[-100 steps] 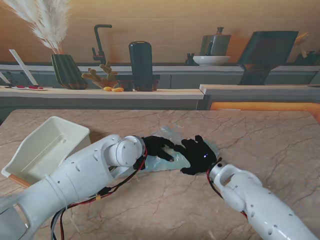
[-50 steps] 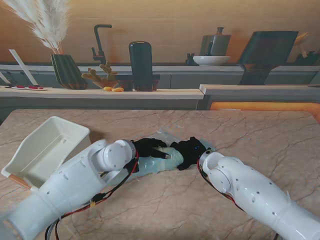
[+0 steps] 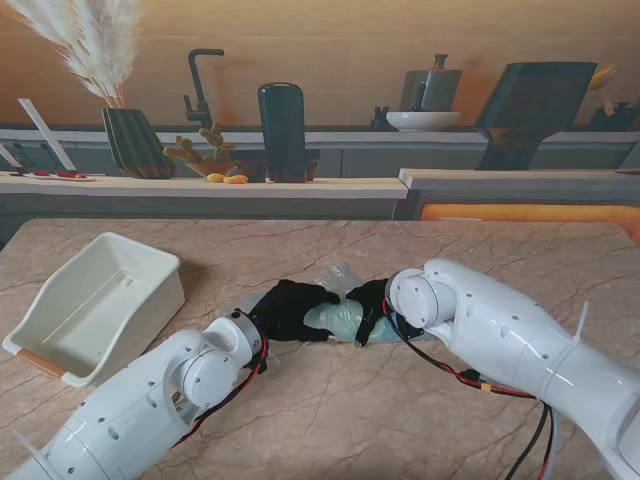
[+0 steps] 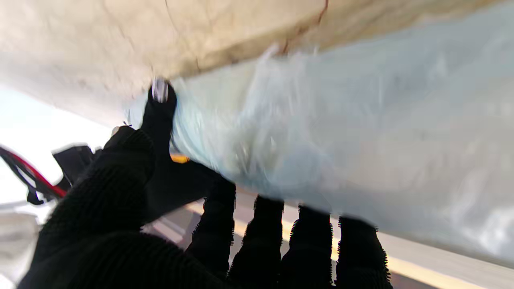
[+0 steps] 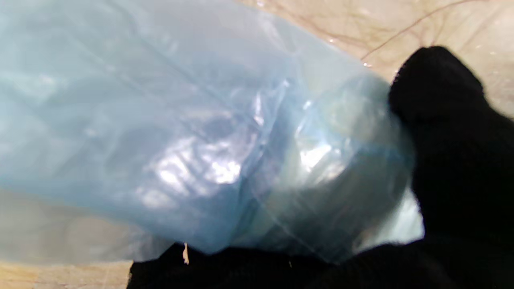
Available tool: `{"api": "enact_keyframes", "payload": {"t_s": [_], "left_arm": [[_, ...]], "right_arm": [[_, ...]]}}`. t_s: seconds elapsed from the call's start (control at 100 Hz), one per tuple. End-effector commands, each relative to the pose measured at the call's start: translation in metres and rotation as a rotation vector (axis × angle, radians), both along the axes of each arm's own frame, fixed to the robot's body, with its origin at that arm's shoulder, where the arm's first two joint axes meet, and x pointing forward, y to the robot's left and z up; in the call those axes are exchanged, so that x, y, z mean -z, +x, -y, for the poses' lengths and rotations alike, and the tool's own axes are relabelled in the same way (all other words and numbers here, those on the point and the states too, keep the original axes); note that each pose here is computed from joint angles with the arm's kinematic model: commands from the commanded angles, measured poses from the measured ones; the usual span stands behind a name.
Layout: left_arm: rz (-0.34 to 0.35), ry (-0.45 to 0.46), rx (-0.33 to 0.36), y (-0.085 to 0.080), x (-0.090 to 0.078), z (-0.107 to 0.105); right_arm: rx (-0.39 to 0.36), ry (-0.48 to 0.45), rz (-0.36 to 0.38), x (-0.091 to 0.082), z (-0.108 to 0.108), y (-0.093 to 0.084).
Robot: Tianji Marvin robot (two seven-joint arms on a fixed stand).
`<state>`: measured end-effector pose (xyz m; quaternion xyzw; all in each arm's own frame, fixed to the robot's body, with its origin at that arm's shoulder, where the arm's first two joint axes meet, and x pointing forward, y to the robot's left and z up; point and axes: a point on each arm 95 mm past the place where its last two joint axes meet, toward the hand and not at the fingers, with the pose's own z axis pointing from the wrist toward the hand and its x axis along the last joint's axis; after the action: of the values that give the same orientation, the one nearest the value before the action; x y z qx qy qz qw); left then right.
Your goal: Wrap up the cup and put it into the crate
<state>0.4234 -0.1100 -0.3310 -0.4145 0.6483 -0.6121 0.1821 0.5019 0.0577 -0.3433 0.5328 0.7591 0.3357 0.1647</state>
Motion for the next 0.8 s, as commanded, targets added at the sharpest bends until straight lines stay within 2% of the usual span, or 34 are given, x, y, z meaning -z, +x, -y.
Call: {"api": "enact_keyframes", "payload": {"t_s": [0.0,0.11,0.2,0.32,0.4,0.51,0.66,0.79], "left_arm": [[-0.014,0.063,0.016,-0.001,0.009,0.001],[-0.007,0.175,0.014,0.003,0.022,0.005],[0.000,0.248,0.008,0.010,0.034,0.006],[0.000,0.301,-0.003,0.019,0.043,0.005],[-0.048,0.318,-0.006,0.023,0.046,0.003],[-0.133,0.320,-0.011,0.028,0.049,0.001],[-0.280,0.297,-0.037,0.035,0.049,0.000],[-0.433,0.297,-0.056,0.042,0.046,-0.001]], "right_arm": [[0.049,-0.070,-0.123,0.047,0.023,-0.021],[0.109,-0.028,-0.181,0.050,0.026,-0.020],[0.121,-0.004,-0.232,0.047,0.032,-0.021],[0.136,0.051,-0.214,0.039,0.040,-0.024],[0.163,0.120,-0.146,0.034,0.044,-0.028],[0.165,0.217,-0.005,0.022,0.047,-0.037],[0.065,0.302,0.250,0.008,0.044,-0.052],[-0.041,0.302,0.425,0.004,0.041,-0.067]]}}
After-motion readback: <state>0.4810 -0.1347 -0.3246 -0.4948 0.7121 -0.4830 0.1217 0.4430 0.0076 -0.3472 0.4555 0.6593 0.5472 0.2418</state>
